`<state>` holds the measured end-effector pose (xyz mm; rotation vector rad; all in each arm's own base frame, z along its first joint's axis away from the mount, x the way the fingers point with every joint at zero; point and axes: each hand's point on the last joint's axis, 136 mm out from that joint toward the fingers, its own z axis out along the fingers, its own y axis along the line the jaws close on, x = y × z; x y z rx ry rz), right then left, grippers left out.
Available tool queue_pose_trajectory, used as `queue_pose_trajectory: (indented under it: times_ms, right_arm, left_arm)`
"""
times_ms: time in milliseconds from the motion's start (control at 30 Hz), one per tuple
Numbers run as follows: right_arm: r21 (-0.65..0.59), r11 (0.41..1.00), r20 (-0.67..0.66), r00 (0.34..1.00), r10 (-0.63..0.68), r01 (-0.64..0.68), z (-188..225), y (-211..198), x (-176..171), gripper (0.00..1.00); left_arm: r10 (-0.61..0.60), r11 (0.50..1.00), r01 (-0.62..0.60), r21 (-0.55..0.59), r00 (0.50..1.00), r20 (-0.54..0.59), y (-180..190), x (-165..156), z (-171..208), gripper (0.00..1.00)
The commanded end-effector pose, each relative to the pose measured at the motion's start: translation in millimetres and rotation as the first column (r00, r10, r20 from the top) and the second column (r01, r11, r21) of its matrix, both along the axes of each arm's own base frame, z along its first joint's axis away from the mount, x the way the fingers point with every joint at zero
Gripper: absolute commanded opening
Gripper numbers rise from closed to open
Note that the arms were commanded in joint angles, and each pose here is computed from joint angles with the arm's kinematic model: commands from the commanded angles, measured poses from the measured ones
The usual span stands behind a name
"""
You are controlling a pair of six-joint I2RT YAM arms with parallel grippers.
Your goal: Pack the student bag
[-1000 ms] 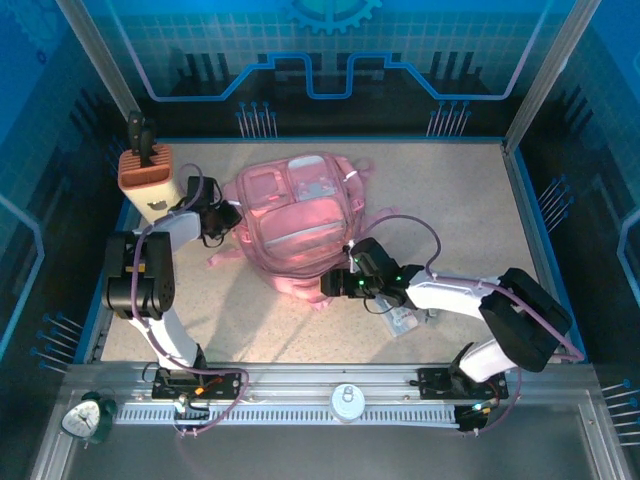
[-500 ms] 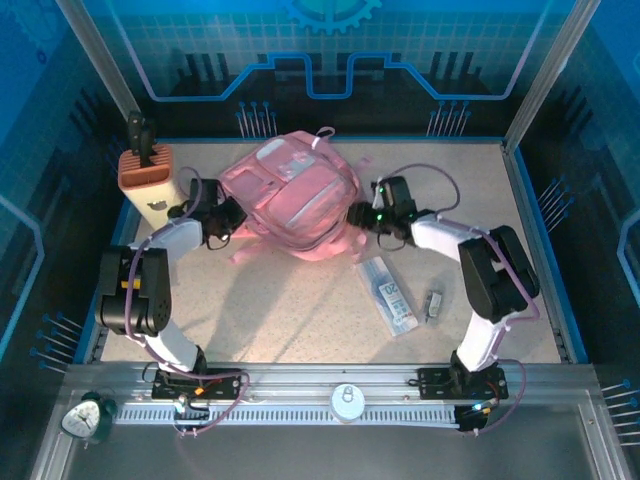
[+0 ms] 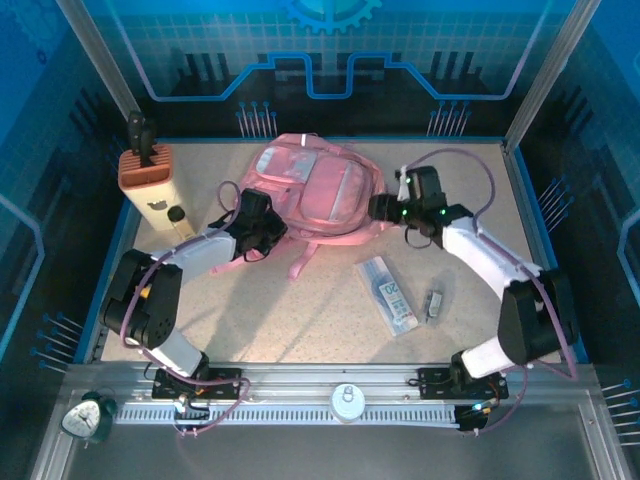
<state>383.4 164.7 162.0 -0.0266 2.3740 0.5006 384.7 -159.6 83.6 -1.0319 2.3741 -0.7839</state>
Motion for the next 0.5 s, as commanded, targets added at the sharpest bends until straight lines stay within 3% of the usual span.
queue_pose_trajectory:
  times_ms: [0,233,467]
  right_arm:
    - [-0.088,0.980,-0.059,0.983,0.174,-0.179,-28.1,39.9,-57.1,0.71]
    - [-0.028,0.934,0.037,0.934,0.356,-0.355,-52.5,126.4,-104.9,0.64]
    - [-0.022,0.935,0.148,0.924,0.353,-0.354,-70.8,179.4,-92.2,0.60]
  left_arm:
    - [0.008,0.997,-0.007,-0.073,1.000,0.012,-22.5,-14.4,16.9,0.00]
    - [-0.005,0.993,0.008,-0.119,1.000,0.023,-44.0,-31.0,26.2,0.00]
    - [-0.025,0.985,0.029,-0.172,0.999,0.029,-56.9,-43.3,32.1,0.00]
